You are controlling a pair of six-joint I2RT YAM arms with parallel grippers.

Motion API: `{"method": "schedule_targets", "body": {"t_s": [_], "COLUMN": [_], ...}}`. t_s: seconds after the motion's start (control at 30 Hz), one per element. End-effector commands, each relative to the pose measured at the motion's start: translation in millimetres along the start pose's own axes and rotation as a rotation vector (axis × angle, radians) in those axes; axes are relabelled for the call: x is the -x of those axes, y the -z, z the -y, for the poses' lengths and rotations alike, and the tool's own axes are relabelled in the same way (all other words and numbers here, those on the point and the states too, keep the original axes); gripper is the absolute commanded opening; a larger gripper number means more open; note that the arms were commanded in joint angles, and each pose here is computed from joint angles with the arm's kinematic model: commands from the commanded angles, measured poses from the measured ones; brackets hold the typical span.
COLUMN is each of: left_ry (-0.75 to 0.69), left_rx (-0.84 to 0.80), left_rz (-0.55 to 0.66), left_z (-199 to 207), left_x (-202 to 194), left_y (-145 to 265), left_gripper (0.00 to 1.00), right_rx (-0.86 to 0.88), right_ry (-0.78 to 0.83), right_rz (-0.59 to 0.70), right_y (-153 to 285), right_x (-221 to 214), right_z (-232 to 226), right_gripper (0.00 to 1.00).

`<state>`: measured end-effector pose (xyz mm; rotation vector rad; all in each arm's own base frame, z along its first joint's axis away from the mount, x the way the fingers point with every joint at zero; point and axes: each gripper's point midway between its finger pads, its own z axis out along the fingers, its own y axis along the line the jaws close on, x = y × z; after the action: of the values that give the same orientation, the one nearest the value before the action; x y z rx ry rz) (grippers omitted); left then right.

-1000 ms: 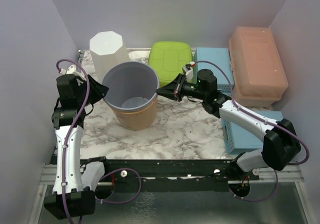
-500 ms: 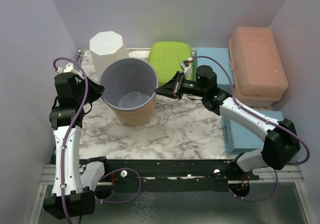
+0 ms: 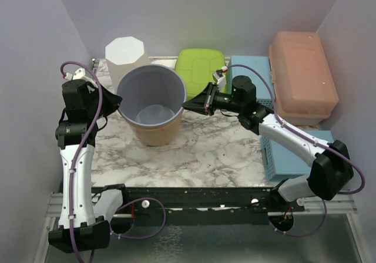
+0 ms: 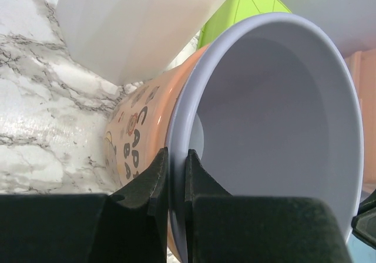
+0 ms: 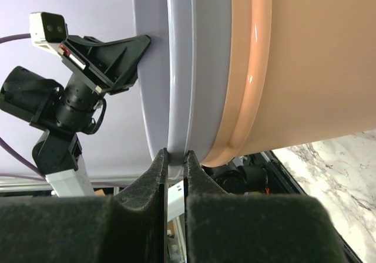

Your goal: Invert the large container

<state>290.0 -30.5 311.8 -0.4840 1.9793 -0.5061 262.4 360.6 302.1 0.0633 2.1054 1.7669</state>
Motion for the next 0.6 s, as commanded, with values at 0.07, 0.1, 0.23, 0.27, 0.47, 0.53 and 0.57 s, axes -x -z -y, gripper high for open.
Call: {"method": "schedule_targets", "body": {"t_s": [0.07, 0.1, 0.23, 0.27, 0.47, 0.53, 0.57], "left_ry": [0.011, 0.006, 0.0, -0.003, -0.008, -0.009, -0.011], "left_rx": [0.044, 0.049, 0.031, 0.027, 0.021, 0.016, 0.009], "left_rz": [0.046, 0.047, 0.061, 0.064, 0.062, 0.068, 0.069], "left_z": [9.4, 10.6, 20.1, 21.4, 20.8, 21.3, 22.6], "left_x": [19.9, 21.2, 27.4, 28.7, 24.7, 24.5, 24.6], "left_y": [15.2, 16.7, 22.8, 23.3, 24.2, 25.3, 25.4], "left_gripper": [0.06, 0.06, 0.05, 0.05, 0.05, 0.04, 0.03], "right_rx": [0.091, 0.104, 0.141, 0.141, 0.141, 0.147, 0.147], "right_ry": [0.036, 0.039, 0.061, 0.062, 0.041, 0.042, 0.044], "right_rz": [0.035, 0.029, 0.031, 0.034, 0.014, 0.012, 0.016], "right_y": [6.6, 7.0, 9.9, 9.6, 6.9, 6.9, 7.1], "right_x": [8.0, 7.9, 9.9, 10.6, 7.7, 7.2, 7.9], "right_z": [-37.4, -42.1, -57.3, -57.3, -52.7, -53.2, -53.4], "right_gripper": [0.04, 0.04, 0.05, 0.05, 0.05, 0.07, 0.09]}}
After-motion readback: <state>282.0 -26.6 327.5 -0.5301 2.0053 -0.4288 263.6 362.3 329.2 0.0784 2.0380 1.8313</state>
